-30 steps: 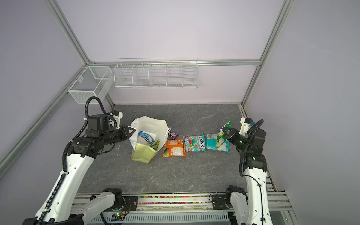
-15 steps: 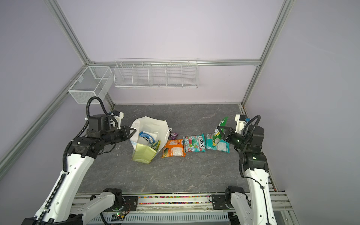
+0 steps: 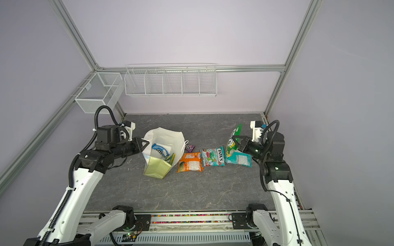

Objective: Place the snacks into the paper bag
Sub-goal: Pick up the snack, then place the snack in the paper bag.

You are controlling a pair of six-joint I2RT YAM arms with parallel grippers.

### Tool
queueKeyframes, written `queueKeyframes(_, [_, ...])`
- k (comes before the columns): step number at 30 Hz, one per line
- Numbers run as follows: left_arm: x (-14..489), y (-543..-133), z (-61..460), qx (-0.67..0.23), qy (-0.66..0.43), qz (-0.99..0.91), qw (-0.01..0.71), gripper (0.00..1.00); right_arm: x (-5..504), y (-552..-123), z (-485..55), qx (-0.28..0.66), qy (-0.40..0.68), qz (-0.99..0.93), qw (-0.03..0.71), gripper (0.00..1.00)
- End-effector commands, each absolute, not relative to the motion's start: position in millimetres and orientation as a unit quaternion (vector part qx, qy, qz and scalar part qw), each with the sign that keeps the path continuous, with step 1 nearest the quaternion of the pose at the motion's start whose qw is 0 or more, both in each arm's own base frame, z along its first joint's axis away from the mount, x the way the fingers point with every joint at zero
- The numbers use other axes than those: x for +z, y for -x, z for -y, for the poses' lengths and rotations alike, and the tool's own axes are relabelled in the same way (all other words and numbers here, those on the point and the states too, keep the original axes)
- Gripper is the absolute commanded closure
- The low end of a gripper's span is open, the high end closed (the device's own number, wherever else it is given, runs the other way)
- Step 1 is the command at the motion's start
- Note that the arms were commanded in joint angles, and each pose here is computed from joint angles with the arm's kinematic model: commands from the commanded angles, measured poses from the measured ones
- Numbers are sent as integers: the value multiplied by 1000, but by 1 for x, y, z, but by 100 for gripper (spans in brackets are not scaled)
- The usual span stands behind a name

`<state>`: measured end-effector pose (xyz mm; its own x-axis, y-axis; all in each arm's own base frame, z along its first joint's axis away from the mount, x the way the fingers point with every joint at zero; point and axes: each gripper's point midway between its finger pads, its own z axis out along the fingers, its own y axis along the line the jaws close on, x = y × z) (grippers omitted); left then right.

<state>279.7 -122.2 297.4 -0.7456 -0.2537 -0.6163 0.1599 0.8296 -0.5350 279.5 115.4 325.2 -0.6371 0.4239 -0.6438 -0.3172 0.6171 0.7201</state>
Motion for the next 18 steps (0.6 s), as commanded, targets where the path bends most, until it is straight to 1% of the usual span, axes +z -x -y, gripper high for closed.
queueKeyframes(1, [325,-281,126,-306,14,-868,391,100,339,-279,-130,439,8,-785,437,93])
queueKeyframes(6, [322,-283,126,-305,16,-870,388,100,342,-281,-152,439,39,-789,427,93])
queueKeyframes(18, [322,-284,125,-306,22,-869,388,100,375,-273,-181,453,91,-775,431,94])
